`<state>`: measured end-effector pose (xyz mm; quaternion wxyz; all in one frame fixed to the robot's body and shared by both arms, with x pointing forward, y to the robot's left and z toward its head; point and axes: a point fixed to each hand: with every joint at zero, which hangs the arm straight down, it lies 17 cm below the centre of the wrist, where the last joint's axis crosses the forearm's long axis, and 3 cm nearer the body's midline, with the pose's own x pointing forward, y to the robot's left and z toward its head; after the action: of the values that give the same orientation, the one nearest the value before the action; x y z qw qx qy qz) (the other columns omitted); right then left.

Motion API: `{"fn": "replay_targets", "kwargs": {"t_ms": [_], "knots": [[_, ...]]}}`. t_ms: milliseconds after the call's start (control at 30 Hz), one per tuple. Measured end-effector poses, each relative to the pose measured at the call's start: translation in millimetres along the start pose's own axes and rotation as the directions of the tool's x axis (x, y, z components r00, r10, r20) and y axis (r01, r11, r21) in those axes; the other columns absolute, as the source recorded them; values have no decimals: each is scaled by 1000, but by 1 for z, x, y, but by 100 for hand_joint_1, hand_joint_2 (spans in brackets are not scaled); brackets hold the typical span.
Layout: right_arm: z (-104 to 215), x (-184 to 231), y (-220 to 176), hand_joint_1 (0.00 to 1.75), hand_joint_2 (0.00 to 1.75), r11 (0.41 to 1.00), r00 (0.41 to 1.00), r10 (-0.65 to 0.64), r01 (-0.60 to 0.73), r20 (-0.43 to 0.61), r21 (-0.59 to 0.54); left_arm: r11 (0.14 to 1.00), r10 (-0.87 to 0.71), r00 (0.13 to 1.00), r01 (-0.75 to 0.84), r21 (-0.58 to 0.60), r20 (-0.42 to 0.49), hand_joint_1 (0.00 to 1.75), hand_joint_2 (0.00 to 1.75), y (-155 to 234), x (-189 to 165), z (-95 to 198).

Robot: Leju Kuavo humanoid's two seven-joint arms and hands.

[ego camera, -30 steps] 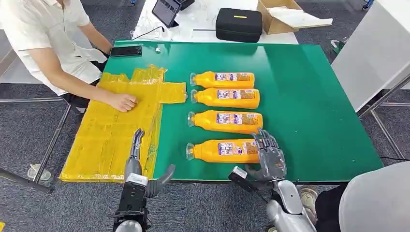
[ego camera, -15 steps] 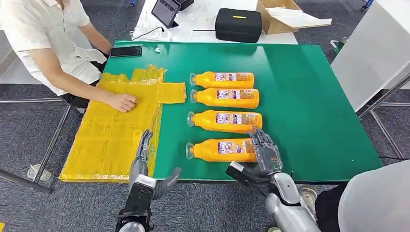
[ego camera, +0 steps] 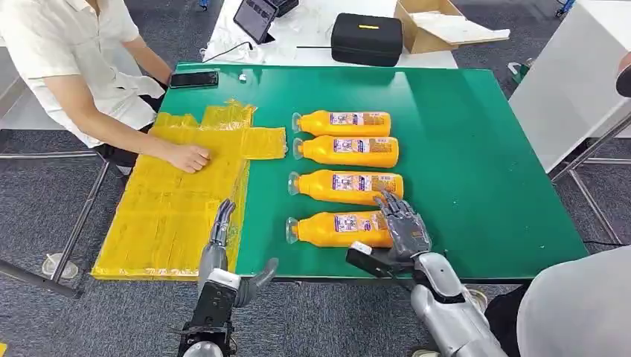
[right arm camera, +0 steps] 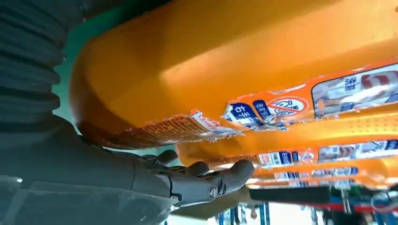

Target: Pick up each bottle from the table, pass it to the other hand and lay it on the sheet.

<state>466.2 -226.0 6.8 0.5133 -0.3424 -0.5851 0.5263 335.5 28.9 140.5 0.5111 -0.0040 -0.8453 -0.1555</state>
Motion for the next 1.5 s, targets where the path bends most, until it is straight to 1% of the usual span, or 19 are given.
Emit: {"fn": "replay_targets", "kwargs": {"t_ms": [33,167,200,233,267,333,367,533,700,833,933,1033,1067,1100,1133,1233,1300,1400,1500], "knots": [[-3,-2,1,63,175,1000,1000,-1,1,-5,20,1000,0,1000,0,-1,0,0,175,0,0,0],[-9,-12,8,63,175,996,1000,-9,11,-21,89,1000,3,1000,-3,-4,1,0,175,-1,0,-1],[-9,-14,10,133,175,995,1000,-9,11,-24,96,1000,3,1000,-3,-4,1,0,175,0,0,-1],[-10,-15,9,155,175,995,1000,-8,10,-25,98,1000,3,1000,-3,-4,1,0,175,0,0,-1],[-11,-16,9,171,175,995,1000,-5,8,-26,99,1000,3,1000,-3,-4,1,0,175,0,0,-1],[-12,-18,9,171,175,994,1000,-9,12,-29,104,1000,3,1000,-3,-5,1,0,175,-1,0,-1],[-12,-19,11,175,175,994,999,-11,14,-30,113,1000,3,1000,-3,-5,1,0,175,-1,0,-1],[-11,-21,16,173,175,990,999,-43,45,-20,132,1000,8,1000,-8,-4,0,0,175,-1,0,-1],[-5,-23,23,175,175,987,998,-54,56,-17,151,1000,9,1000,-9,-6,1,0,175,-1,0,-1],[-1,-17,27,175,175,985,996,-85,82,10,153,1000,11,1000,-11,-9,2,0,175,-2,1,0],[7,-9,29,173,175,983,991,-129,123,34,139,1000,20,1000,-20,-5,-1,0,175,-3,1,1],[18,7,27,175,175,977,977,-205,199,66,80,997,76,997,-76,33,-17,0,175,3,1,1],[22,14,23,169,175,972,970,-233,230,74,50,992,110,993,-108,59,-32,0,175,7,0,1],[26,18,21,168,175,966,963,-259,258,78,23,986,149,988,-144,84,-50,0,175,12,-3,2],[31,25,19,169,175,957,954,-290,291,82,-5,977,192,979,-184,111,-70,0,175,16,-6,3],[42,41,11,175,175,921,922,-374,382,99,-79,956,266,960,-251,149,-91,0,175,22,-9,6],[49,51,2,175,175,879,889,-444,457,116,-136,936,323,942,-303,180,-95,0,175,26,-9,11],[59,63,-5,175,175,818,840,-525,542,138,-192,896,415,903,-386,219,-109,0,175,29,-11,16],[64,71,-20,175,175,767,807,-565,591,172,-251,863,480,870,-443,244,-116,0,175,31,-13,19]]}}
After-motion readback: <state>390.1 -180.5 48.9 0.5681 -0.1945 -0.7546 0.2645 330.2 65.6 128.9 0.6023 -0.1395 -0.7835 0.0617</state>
